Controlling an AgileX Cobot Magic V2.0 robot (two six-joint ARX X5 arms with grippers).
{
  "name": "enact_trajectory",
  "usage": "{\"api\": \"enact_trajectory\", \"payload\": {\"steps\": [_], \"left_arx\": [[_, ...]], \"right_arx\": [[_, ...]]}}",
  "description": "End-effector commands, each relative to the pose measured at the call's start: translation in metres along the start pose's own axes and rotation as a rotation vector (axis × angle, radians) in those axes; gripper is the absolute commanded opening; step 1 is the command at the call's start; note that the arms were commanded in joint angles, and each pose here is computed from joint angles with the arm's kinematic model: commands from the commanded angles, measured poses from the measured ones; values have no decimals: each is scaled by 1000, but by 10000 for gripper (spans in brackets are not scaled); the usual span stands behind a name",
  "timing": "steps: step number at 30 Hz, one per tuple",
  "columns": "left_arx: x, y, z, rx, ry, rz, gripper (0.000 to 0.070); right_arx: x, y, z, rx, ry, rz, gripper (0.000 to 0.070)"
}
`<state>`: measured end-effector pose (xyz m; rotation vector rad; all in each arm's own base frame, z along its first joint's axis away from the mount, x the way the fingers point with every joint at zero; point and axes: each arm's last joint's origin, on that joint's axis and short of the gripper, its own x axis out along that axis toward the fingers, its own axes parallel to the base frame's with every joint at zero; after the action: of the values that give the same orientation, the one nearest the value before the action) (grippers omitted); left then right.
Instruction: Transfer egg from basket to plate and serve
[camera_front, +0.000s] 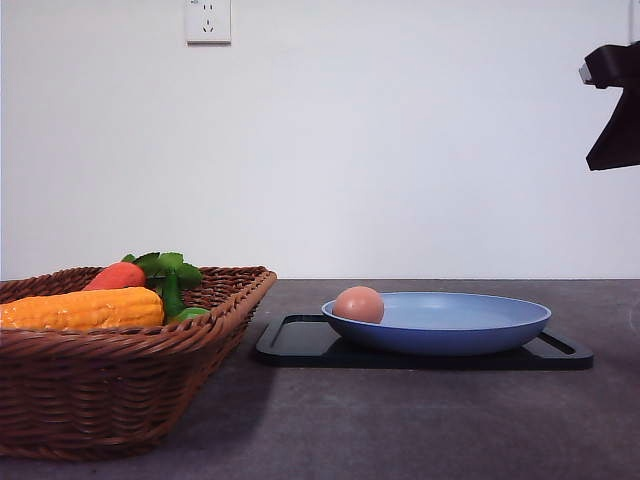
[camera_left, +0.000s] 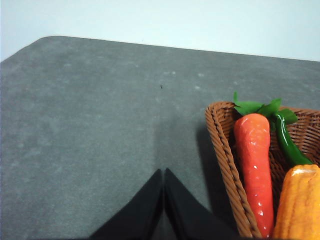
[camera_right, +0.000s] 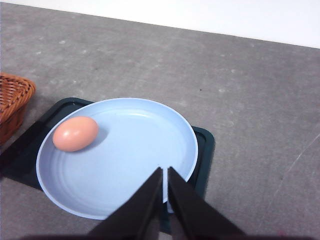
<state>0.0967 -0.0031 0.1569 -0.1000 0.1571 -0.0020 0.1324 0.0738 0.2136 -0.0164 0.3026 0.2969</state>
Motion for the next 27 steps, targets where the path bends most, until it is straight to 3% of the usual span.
{"api": "enact_trajectory", "payload": {"steps": [1,27], "left_arx": [[1,1,-4,-20,-9,3,0],[1,1,-10,-34,29,2,0]], "right_arx": [[0,1,3,13,-13,5,0],[0,1,2,13,-13,5,0]]}}
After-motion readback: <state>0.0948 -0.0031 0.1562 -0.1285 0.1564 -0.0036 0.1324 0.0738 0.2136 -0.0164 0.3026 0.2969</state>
